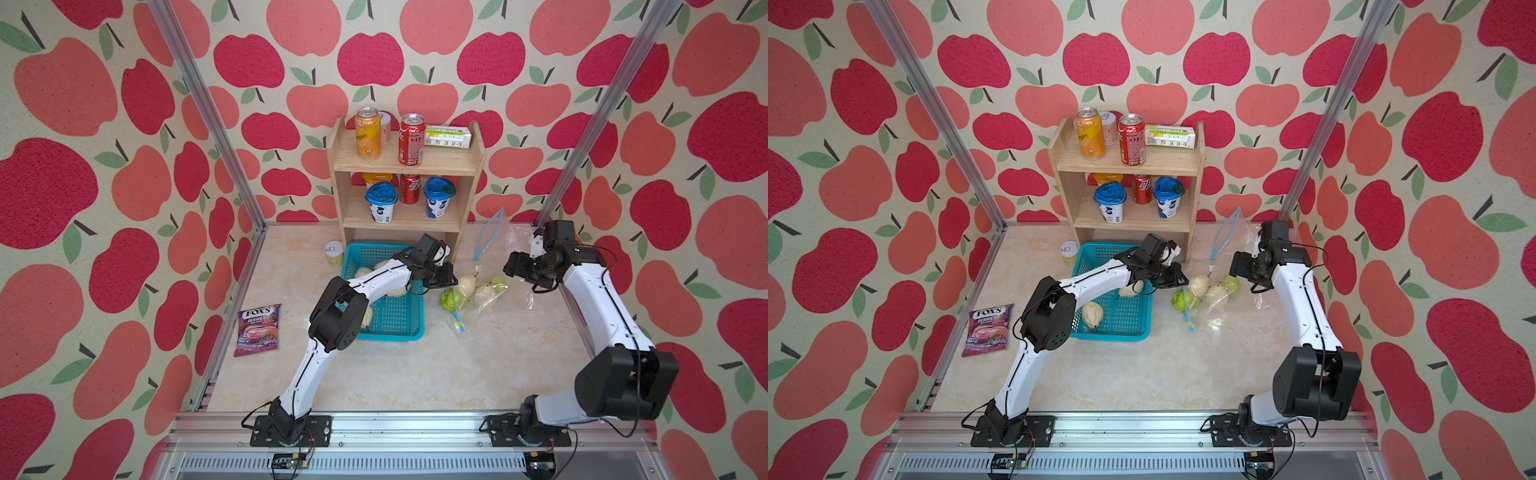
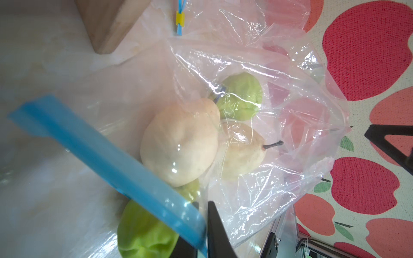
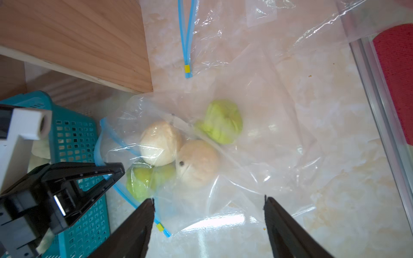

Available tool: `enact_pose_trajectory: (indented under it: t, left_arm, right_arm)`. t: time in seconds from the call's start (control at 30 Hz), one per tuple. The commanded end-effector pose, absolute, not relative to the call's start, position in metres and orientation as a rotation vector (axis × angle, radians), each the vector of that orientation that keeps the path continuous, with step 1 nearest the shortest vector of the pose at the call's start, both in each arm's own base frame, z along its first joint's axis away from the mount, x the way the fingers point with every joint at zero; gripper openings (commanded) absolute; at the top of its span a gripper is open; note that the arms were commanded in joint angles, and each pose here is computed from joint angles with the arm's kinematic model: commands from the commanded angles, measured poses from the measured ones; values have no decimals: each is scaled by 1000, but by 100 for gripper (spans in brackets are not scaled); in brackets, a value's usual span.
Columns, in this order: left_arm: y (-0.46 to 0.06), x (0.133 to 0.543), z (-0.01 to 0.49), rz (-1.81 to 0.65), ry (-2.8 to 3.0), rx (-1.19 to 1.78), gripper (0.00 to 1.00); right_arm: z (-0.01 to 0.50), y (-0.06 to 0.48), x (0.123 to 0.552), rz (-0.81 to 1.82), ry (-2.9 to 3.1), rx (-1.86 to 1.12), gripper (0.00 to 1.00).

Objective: Open the zip-top bag and take out the pear
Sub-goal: Adjust the zipper food storage bag at the center of the board, then pick up the pear from the zipper food storage bag.

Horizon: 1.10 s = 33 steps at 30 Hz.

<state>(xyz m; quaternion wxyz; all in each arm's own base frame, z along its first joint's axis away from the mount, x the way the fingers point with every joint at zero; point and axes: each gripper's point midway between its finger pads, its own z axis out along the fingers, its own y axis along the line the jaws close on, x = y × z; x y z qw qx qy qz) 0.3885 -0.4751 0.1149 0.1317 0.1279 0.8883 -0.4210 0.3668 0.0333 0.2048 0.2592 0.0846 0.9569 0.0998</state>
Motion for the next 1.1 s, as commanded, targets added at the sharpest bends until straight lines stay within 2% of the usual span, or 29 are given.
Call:
enact_pose_trajectory:
  t: [0.0, 0.1, 0.17, 0.3, 0.47, 0.6, 0.77, 0.9, 1.07]
  left_arm:
    - [-478, 390, 124, -1218, 2551, 417, 15]
    - [-480, 389, 130, -1230, 2537, 436, 18]
    - [-484, 387, 132, -1238, 2531, 455, 18]
    - [-493, 383, 141, -1252, 2510, 502, 19]
    - [-503, 379, 152, -1290, 2465, 542, 23]
    - [-497, 373, 149, -1246, 2505, 538, 40]
    - [-460, 367, 146, -977, 2614, 496, 58]
    - [-431, 353, 154, -865, 2658, 470, 81]
    - [-418, 345, 152, -818, 2699, 435, 79]
  right_arm:
    - [207, 55, 370, 369, 2570, 261, 72]
    - [184, 46, 377, 327, 2580, 350, 44]
    - [166, 34, 383, 319, 2585, 428, 37]
    - [134, 9, 393, 252, 2594, 532, 36]
    - [94, 0, 395, 298, 2645, 615, 27]
    - [64, -2, 389, 313, 2690, 656, 26]
    - [40, -9, 385, 367, 2715, 732, 26]
    - [38, -14, 384, 378, 2714, 751, 28]
    - [39, -14, 389, 398, 2703, 758, 31]
